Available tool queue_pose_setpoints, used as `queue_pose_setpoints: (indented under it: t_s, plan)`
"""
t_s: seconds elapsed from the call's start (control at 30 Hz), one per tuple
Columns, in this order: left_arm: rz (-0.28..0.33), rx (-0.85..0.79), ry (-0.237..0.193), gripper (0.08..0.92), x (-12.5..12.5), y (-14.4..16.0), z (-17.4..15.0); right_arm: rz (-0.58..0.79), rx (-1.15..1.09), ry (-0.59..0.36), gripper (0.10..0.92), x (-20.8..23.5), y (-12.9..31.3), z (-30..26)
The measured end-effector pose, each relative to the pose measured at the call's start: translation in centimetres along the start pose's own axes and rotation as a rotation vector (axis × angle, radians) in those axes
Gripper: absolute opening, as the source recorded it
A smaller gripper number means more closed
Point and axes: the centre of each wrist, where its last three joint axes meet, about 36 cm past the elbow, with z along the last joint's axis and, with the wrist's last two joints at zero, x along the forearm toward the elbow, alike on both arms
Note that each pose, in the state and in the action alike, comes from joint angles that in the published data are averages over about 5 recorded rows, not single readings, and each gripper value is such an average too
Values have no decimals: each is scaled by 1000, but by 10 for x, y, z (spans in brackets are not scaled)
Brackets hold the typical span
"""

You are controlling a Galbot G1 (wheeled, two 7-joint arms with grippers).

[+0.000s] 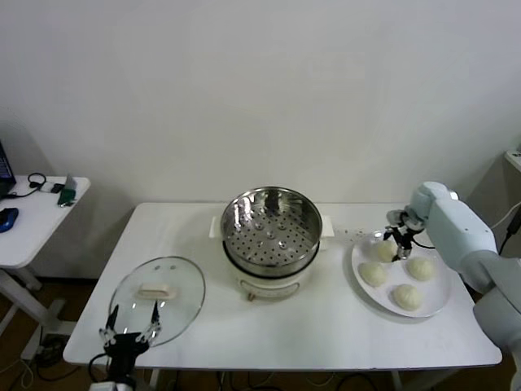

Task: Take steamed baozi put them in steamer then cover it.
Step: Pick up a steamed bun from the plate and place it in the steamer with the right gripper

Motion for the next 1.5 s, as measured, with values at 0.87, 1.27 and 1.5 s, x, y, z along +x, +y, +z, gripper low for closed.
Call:
queue_pose_setpoints:
  t_s: [0.87,1.27,1.5]
  plan:
    - [28,8,-11,823,11,-3,-5,209,760,48,738,216,-96,-200]
    - [39,4,-9,823,12,0,-7,185,1162,101,738,219,-89,-339]
    - [39,-2,-12,823,14,2,-8,148,1288,113,738,185,-82,-391]
